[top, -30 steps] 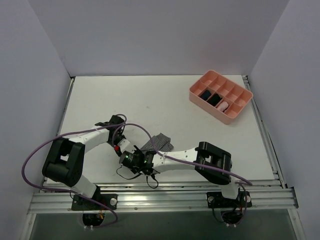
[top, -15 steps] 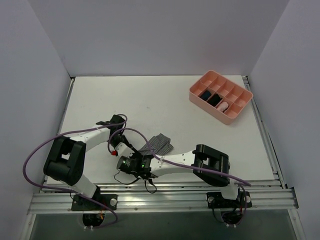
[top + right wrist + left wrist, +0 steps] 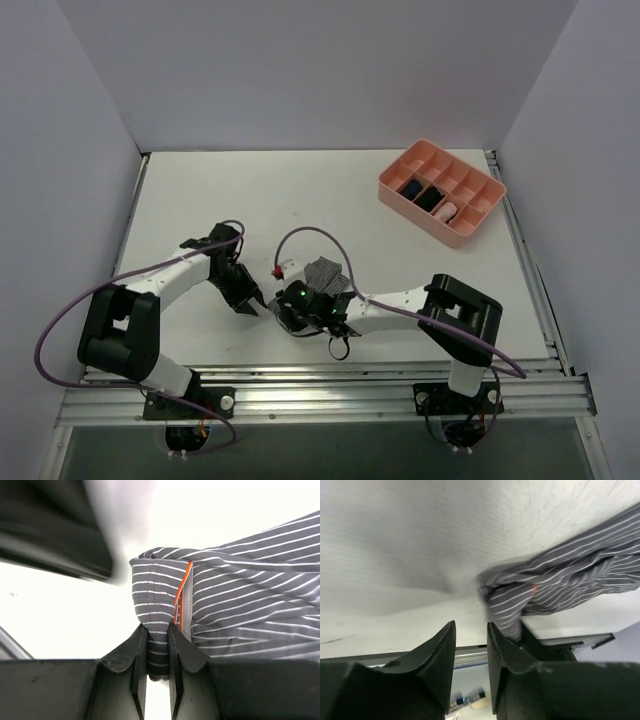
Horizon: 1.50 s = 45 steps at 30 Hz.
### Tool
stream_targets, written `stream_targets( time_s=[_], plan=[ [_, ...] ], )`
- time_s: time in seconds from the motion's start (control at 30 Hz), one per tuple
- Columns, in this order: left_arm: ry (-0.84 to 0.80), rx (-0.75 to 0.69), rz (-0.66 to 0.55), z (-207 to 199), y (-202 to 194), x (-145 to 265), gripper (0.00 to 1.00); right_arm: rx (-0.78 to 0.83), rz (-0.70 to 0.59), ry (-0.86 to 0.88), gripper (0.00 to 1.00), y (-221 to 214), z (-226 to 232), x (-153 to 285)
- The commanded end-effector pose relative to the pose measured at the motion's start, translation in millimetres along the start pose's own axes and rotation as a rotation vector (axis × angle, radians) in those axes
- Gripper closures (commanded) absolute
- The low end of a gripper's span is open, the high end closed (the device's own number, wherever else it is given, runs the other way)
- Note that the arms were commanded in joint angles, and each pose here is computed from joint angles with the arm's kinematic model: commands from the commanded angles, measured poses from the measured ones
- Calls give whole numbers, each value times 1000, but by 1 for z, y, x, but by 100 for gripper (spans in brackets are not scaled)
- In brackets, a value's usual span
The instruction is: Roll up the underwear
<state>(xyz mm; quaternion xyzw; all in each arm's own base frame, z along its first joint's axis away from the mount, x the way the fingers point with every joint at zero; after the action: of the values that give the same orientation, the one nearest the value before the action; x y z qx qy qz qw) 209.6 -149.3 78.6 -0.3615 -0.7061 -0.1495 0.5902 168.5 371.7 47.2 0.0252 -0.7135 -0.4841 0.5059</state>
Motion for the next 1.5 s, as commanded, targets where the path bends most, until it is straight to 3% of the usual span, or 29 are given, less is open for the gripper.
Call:
stream_targets(
  time_s=[0.0, 0.37, 1.13, 1.27, 1.3, 1.4, 1.47],
  plan=[
    [-31, -19, -105, -2, 13, 31, 59, -157, 183, 130, 100, -64, -10, 3],
    [-340, -133, -111, -31, 2, 36, 48, -371, 140, 311, 100, -82, -10, -3],
    [-265, -277, 36, -31, -21, -26, 45, -553, 84, 316, 100, -115, -13, 2],
    [-242, -289, 101, -27, -26, -39, 56, -541, 96, 309, 93, -112, -12, 1],
    [-233, -289, 126, -26, -28, -42, 73, -534, 110, 294, 90, -113, -13, 1],
    [-186, -314, 144, -26, -29, -45, 95, -470, 149, 203, 74, -105, -22, 5],
    [-130, -336, 132, -25, -27, -43, 98, -401, 151, 174, 64, -88, -26, 14]
  ],
)
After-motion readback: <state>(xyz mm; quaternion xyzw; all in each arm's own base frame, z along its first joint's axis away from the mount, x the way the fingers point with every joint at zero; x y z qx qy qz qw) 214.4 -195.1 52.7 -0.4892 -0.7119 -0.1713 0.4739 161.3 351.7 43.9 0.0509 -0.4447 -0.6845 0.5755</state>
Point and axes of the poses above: each gripper's point midway between its finger pads, its own x axis back along the fingers, its own z axis along the line the jaws close on, y = z × x, the point moved 4 cm from there along x, back along the fingers, and after that the axes turned 14 degrees about x, right-handed, at the moved point
